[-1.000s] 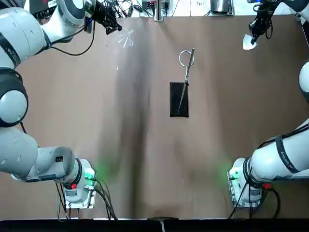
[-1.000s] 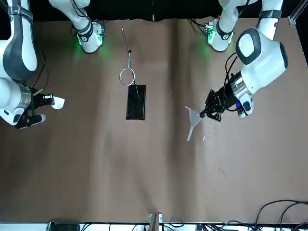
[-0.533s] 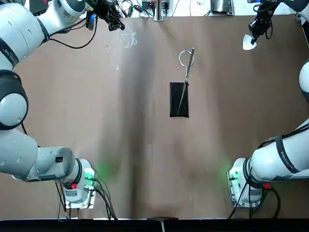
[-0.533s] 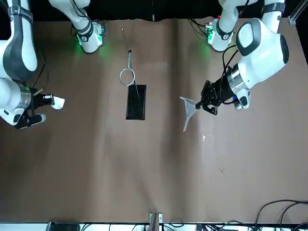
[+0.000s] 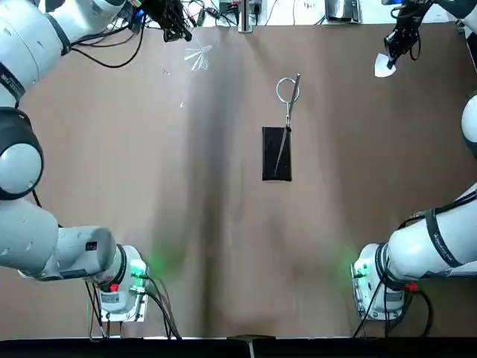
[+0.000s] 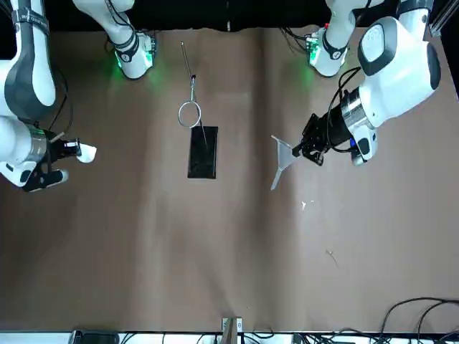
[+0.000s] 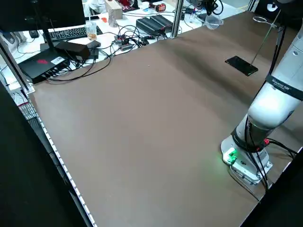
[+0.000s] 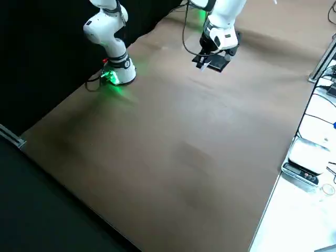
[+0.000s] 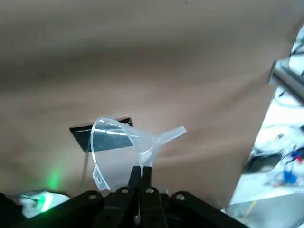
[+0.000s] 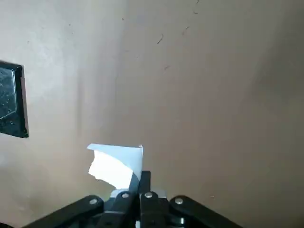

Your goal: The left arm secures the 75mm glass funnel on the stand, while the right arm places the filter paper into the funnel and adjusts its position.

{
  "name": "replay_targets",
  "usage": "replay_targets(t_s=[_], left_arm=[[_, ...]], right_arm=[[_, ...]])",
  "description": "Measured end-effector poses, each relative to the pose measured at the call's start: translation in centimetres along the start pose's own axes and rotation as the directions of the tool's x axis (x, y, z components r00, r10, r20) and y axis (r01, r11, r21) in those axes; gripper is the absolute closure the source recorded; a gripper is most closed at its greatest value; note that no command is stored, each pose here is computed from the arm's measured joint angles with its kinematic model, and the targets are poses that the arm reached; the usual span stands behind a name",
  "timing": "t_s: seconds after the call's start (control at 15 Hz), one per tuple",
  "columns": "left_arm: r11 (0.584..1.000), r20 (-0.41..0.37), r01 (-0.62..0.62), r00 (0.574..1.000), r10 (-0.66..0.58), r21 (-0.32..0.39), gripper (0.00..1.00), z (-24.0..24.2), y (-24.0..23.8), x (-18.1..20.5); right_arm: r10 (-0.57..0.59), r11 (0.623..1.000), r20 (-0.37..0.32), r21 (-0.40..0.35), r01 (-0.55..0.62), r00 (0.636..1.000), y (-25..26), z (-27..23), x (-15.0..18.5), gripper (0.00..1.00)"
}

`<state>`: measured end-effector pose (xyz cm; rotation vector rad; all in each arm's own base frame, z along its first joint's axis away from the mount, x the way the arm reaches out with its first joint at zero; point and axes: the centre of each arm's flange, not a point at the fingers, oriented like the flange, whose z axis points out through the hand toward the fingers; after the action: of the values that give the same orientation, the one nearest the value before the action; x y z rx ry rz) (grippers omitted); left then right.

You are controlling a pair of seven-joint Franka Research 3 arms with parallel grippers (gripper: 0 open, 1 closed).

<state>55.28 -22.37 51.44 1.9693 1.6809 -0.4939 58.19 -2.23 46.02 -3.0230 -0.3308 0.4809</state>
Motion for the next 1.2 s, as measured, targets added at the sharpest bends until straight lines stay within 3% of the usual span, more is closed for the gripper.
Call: replay_targets(t_s=[0.33, 0.67, 0.93, 1.2], left_arm=[[0.952, 0.047, -0.299, 0.954, 0.296, 0.068, 0.97, -0.9, 0.1, -1.1], [0.856, 0.087, -0.51, 0.86, 0.504, 0.082, 0.97, 0.0, 0.0, -1.3], [0.794, 0.1, -0.601, 0.799, 0.593, 0.096, 0.97, 1.4, 0.8, -1.4], [0.782, 0.093, -0.617, 0.787, 0.61, 0.087, 0.97, 0.8, 1.2, -2.0]], right_arm=[[0.0, 1.0, 0.001, 0.0, 0.0, 1.0, 0.0, 0.0, 0.0, 0.99], [0.0, 1.0, 0.001, 0.001, 0.0, 1.0, 0.0, 0.1, 0.0, 0.99], [0.0, 1.0, 0.002, 0.001, 0.0, 1.0, 0.0, 0.1, 0.0, 0.99], [0.0, 1.0, 0.002, 0.001, 0.0, 1.0, 0.0, 0.1, 0.0, 0.99]])
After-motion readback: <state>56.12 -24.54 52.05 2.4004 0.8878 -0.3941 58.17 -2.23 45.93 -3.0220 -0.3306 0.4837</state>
